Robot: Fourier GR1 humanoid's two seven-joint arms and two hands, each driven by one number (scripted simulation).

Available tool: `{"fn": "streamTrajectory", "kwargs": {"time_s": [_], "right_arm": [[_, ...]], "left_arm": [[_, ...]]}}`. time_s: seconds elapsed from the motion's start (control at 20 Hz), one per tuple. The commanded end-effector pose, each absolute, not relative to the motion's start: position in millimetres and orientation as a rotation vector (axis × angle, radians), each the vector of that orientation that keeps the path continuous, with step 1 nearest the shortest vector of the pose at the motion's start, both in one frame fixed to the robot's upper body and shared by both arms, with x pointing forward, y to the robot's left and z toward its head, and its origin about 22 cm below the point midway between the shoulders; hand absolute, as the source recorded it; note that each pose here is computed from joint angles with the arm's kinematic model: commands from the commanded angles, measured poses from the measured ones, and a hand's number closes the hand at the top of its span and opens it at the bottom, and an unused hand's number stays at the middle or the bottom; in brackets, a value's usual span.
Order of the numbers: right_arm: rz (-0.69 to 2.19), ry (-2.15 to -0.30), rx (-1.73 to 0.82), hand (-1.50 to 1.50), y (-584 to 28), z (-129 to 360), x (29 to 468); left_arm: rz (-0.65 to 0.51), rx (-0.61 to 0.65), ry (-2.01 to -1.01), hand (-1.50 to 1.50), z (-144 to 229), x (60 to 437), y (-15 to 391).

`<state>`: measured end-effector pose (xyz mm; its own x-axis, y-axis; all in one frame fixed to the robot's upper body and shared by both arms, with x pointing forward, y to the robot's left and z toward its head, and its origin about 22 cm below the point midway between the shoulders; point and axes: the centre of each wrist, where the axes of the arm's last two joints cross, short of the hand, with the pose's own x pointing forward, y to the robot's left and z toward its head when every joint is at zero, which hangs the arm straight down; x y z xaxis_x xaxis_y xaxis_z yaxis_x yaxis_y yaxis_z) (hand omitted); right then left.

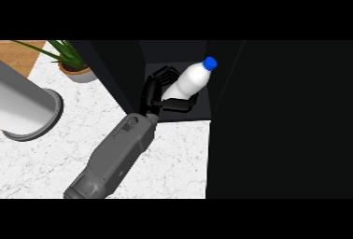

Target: Pick up the bottled water, place it into the cabinet and close the cabinet

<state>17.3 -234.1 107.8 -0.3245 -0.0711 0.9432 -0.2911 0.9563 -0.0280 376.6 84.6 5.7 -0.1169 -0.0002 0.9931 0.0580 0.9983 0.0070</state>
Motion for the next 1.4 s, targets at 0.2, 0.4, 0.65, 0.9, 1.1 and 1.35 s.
{"fn": "streamTrajectory", "kwargs": {"time_s": [0.2, 0.4, 0.65, 0.9, 1.1, 1.35], "right_arm": [[0.202, -1.932, 0.324, -1.5, -238.9, 133.8, 15.9], [0.203, -1.93, 0.316, -1.5, -240.3, 124.6, 13.8], [0.191, -1.939, 0.317, -1.5, -242.7, 114.6, 18.1], [0.246, -1.937, 0.342, -1.5, -245.5, 116.4, 18.9], [0.222, -1.94, 0.336, -1.5, -246.6, 128.6, 16.8], [0.231, -1.945, 0.346, -1.5, -243.6, 124.8, 18.4]], "left_arm": [[0.033, 0.15, -1.652, 1.5, 14.3, 401.6, 86.3], [-0.07, 0.382, -1.665, 1.5, 17.3, 409.8, 84.5], [-0.124, 0.592, -1.671, -1.5, 19.4, 421.5, 104.6], [-0.098, 0.682, -1.651, -1.5, 22.1, 423.0, 93.5], [-0.114, 0.555, -1.744, -1.5, 40.7, 430.9, 90.7], [0.123, 0.287, -1.924, 1.5, 65.7, 433.3, 77.9]]}}
